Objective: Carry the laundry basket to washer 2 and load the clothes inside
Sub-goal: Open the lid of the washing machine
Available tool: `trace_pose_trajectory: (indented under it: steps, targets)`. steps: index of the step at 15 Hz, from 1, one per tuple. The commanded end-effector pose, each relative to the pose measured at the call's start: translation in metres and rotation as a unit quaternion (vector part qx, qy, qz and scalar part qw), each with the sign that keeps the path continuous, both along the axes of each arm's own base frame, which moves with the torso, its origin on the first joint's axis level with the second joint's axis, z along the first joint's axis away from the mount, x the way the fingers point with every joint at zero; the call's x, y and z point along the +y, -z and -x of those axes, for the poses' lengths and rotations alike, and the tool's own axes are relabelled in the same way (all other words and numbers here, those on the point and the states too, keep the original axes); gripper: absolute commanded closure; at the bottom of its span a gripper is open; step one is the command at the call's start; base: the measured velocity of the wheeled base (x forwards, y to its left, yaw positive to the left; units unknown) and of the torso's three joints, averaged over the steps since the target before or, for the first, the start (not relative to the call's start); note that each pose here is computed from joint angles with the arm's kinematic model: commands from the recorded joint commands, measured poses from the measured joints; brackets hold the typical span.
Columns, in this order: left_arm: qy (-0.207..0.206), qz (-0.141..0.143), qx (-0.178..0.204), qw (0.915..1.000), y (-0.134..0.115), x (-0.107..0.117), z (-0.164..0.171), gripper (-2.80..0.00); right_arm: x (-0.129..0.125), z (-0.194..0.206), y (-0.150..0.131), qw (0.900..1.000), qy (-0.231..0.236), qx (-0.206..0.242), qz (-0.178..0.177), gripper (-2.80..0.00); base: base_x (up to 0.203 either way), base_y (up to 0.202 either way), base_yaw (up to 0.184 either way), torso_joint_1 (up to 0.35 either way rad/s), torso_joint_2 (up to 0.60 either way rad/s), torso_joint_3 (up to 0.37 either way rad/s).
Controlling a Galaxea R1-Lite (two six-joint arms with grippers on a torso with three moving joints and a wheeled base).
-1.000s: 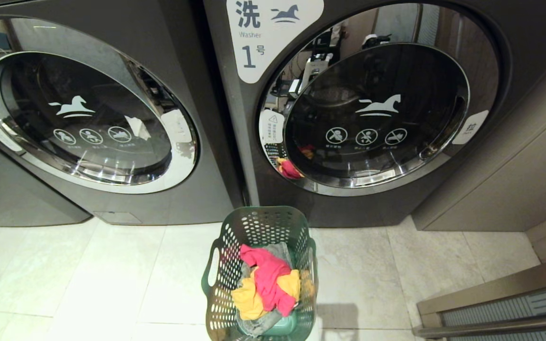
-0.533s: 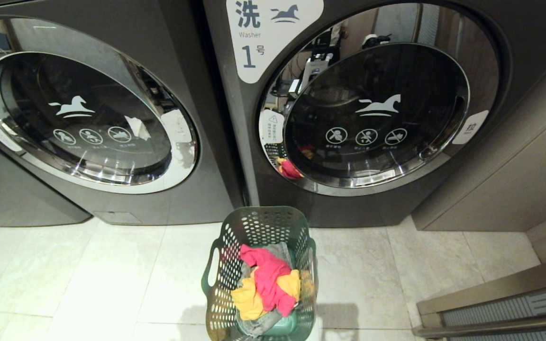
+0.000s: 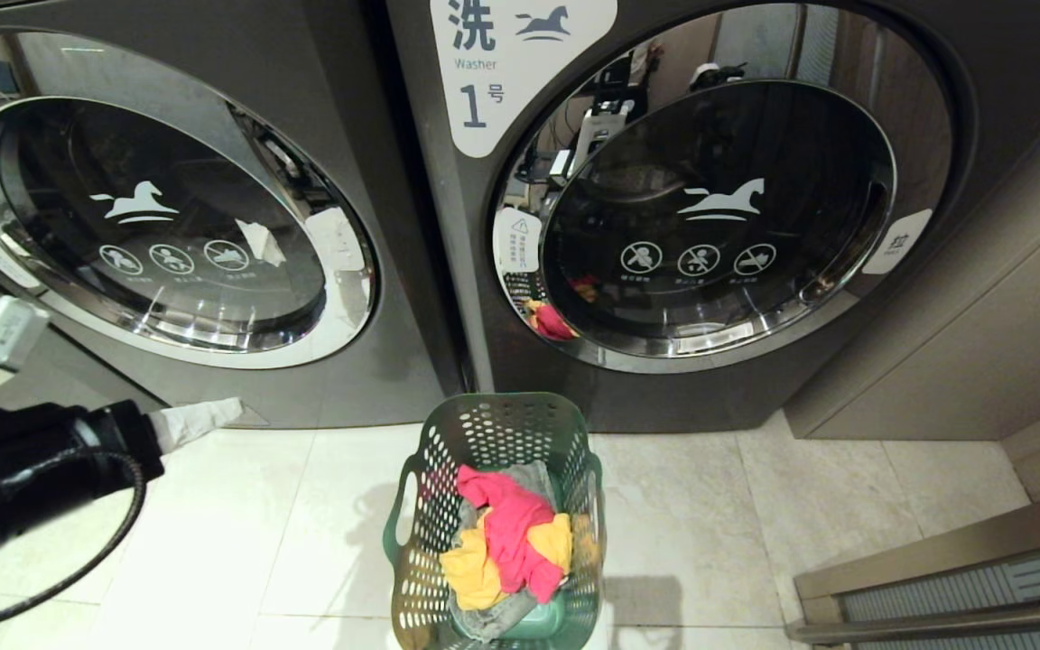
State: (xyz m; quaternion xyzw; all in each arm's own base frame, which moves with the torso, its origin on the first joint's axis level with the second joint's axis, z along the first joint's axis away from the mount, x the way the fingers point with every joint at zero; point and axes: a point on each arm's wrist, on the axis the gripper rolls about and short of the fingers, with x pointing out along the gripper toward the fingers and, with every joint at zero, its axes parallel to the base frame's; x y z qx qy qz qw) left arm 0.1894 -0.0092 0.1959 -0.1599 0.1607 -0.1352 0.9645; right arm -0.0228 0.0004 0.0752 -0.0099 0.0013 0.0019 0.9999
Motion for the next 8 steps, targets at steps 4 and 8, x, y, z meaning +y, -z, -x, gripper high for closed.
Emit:
trace_pose_trajectory:
  steps: [4, 8]
  targets:
    - [0.012, -0.006, -0.078, 0.9969, 0.034, 0.001, -0.096, -2.8, 0.0, 0.0, 0.0, 1.0, 0.0, -0.001, -0.013, 0.0, 0.0, 0.0, 0.0, 0.0, 0.0, 0.0]
    - [0.023, -0.085, -0.171, 0.9814, 0.024, 0.011, -0.121, -2.8, 0.0, 0.0, 0.0, 1.0, 0.0, -0.001, -0.013, 0.0, 0.0, 0.0, 0.0, 0.0, 0.0, 0.0]
